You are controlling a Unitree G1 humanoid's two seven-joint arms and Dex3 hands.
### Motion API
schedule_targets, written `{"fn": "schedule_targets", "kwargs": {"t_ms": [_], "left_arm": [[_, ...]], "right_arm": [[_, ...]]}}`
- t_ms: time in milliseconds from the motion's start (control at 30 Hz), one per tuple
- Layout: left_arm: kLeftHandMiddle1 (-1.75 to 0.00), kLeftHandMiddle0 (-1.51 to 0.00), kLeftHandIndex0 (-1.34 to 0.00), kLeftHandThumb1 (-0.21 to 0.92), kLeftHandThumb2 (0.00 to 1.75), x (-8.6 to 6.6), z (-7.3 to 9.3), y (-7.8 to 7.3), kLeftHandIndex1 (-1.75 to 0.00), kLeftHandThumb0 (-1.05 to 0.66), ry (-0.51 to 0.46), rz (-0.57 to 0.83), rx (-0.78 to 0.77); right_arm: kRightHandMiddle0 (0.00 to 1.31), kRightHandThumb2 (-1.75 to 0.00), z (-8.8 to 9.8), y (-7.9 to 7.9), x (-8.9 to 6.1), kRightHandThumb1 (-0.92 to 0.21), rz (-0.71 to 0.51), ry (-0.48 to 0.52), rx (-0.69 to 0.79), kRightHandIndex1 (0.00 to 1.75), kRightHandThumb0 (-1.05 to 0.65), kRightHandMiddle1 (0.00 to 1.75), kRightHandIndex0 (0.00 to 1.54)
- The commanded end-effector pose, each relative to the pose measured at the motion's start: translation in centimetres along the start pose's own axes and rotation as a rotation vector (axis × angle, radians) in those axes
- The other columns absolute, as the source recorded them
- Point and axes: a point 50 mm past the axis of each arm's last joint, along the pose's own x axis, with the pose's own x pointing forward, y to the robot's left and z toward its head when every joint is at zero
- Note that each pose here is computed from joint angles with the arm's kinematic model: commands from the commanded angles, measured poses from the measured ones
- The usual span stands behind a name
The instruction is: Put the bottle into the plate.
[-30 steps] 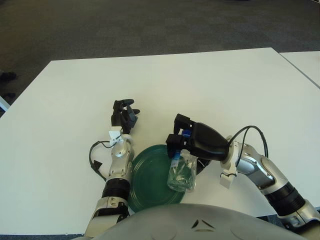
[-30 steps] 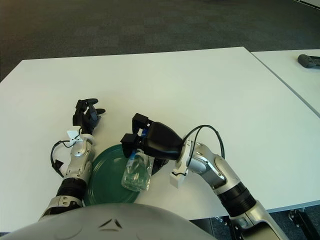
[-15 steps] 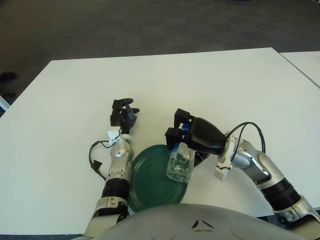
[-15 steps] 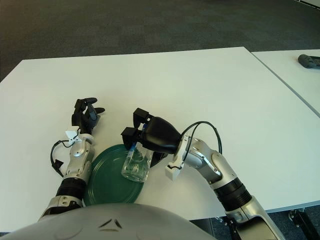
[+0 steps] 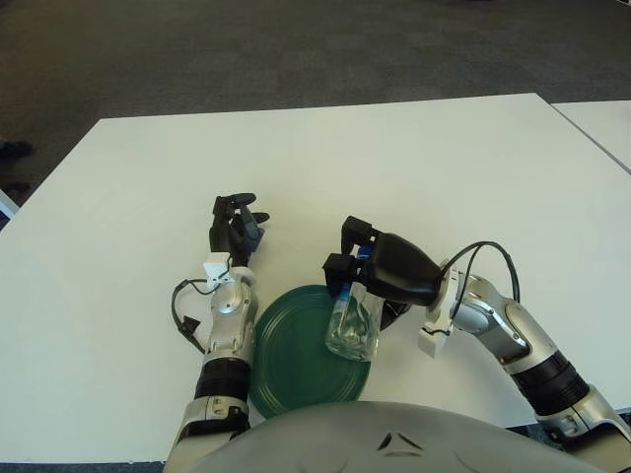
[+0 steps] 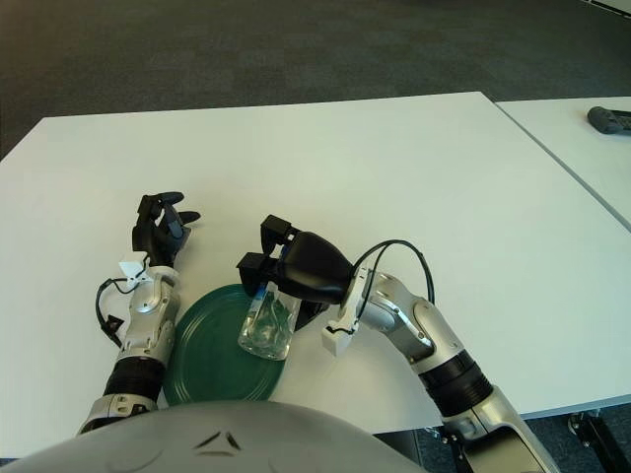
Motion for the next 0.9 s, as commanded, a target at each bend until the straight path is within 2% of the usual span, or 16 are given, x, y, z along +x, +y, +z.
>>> {"fn": "schedule_targets", "kwargs": {"t_ms": [0,67,167,867], "left_arm": [[-1.49,-0.53,-0.30,0.92,0.88,-0.1,0.3,0.4,-1.53,-0.68,0.003,-0.008,0.032],[-1.51,-0.53,-0.30,0.92,0.88,-0.2,0.4,0.4,-1.54,-0.68,0.007,-0.009,0.038],[-1.53,-0.53,-0.30,0.92,0.88,-0.5,0.6,0.7,-1.57,-0.68,0.012,-0.007,0.049],[-1.57,-0.58,-0.33,0.92,0.88,-2.1,0.0,1.2,-1.65,-0.66,0.043,0.019,0.059]], "right_arm": [[0.95,-1.48,-0.3,-0.5,0.2,-0.17,-0.019,-0.001,-0.028,1.75,-0.44,1.75,1.24],[0.84,-1.52,-0.3,-0.5,0.2,-0.14,-0.023,0.000,-0.031,1.75,-0.51,1.75,1.23],[0.80,-1.54,-0.5,-0.6,0.2,-0.13,-0.023,-0.001,-0.038,1.75,-0.55,1.75,1.22],[0.74,-1.51,-2.4,-1.1,-0.3,-0.16,-0.005,0.047,-0.128,1.75,-0.55,1.75,1.22]]}}
